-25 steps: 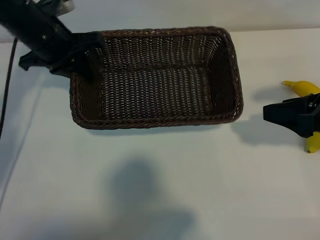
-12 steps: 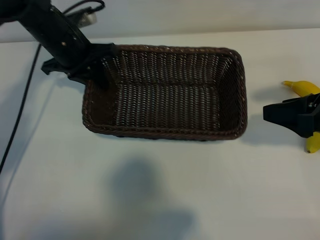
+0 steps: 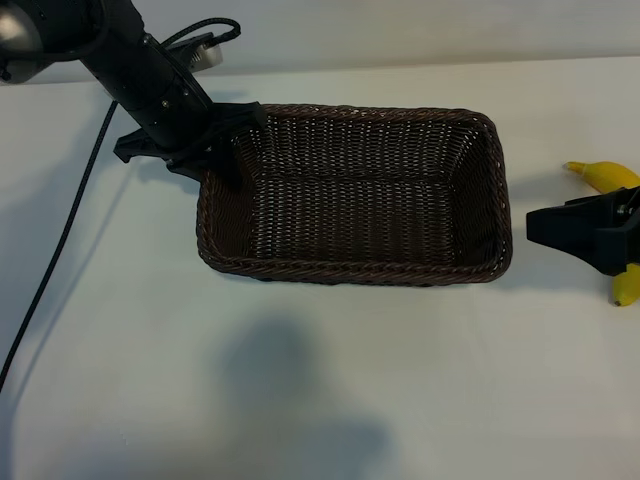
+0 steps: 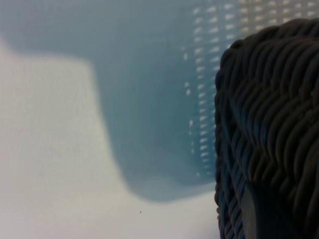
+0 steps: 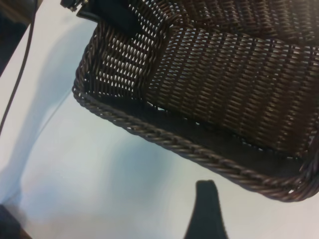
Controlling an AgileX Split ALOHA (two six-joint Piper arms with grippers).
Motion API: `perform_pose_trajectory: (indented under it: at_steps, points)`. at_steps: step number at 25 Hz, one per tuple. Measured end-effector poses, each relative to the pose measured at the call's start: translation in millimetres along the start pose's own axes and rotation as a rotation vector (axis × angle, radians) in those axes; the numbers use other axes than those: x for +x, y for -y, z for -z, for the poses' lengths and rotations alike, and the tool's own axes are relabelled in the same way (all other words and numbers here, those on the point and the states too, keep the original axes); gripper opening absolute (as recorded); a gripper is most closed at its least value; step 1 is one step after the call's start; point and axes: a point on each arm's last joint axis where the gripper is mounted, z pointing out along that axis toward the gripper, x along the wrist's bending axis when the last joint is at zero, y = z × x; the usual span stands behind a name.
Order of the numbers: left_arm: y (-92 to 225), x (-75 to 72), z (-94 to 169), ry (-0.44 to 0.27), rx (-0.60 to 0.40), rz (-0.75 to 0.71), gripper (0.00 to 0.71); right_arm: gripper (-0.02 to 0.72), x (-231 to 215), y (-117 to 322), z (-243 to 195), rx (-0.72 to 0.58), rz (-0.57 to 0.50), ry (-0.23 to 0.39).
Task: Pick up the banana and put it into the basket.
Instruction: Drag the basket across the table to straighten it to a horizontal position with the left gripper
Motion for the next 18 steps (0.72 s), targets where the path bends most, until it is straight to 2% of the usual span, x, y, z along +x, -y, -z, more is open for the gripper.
perform_pose_trajectory:
  at_steps: [18]
  points:
    - [-4.6, 8.9, -25.7, -0.001, 0.06, -0.011, 0.159, 0.559, 0.0, 0.1, 0.0, 0.001, 0.001, 0.0]
